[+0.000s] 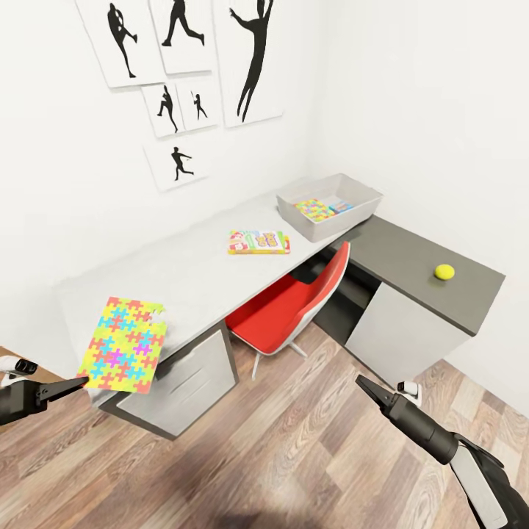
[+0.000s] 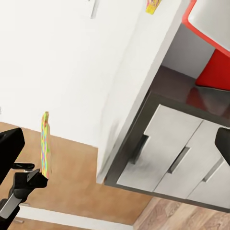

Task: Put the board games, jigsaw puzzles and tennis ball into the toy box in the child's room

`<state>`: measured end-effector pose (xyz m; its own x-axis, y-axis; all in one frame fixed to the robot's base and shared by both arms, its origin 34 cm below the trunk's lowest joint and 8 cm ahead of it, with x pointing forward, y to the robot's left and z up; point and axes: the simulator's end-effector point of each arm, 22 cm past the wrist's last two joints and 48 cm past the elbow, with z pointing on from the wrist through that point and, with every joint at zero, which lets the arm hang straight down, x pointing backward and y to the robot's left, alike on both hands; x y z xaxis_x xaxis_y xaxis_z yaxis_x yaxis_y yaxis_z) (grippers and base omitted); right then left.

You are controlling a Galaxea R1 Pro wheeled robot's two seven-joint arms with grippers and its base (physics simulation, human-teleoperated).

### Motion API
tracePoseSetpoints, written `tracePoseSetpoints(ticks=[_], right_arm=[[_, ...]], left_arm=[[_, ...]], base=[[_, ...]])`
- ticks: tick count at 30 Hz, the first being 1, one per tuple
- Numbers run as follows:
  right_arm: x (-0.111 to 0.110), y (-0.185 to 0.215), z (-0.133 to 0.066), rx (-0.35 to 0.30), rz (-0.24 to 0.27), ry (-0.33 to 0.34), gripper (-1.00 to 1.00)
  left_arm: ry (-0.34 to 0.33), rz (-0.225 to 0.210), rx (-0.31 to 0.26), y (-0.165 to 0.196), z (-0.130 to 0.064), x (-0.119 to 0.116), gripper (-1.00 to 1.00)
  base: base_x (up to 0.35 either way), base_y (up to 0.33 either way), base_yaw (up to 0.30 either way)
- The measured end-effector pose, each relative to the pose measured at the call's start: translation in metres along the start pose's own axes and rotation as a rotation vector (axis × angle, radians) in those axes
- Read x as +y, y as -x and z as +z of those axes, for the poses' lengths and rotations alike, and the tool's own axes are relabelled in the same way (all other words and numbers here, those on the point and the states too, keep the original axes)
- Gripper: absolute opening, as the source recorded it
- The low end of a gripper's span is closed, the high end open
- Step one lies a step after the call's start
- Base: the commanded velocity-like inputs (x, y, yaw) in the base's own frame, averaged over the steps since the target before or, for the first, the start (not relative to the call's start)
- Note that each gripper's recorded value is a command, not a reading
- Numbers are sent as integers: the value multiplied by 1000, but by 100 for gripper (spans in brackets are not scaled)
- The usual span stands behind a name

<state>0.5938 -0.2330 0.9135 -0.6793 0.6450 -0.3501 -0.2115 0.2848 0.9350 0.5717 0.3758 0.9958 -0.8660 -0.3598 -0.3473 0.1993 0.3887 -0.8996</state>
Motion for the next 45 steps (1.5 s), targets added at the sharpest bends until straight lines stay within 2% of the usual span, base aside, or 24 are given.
tracePoseSetpoints(ticks=[45], right_arm=[[32,16,1,-21,-51,47,100]], left_arm=[[-27,64,-29,11,-9,-31,-100]], base=[[0,0,-3]])
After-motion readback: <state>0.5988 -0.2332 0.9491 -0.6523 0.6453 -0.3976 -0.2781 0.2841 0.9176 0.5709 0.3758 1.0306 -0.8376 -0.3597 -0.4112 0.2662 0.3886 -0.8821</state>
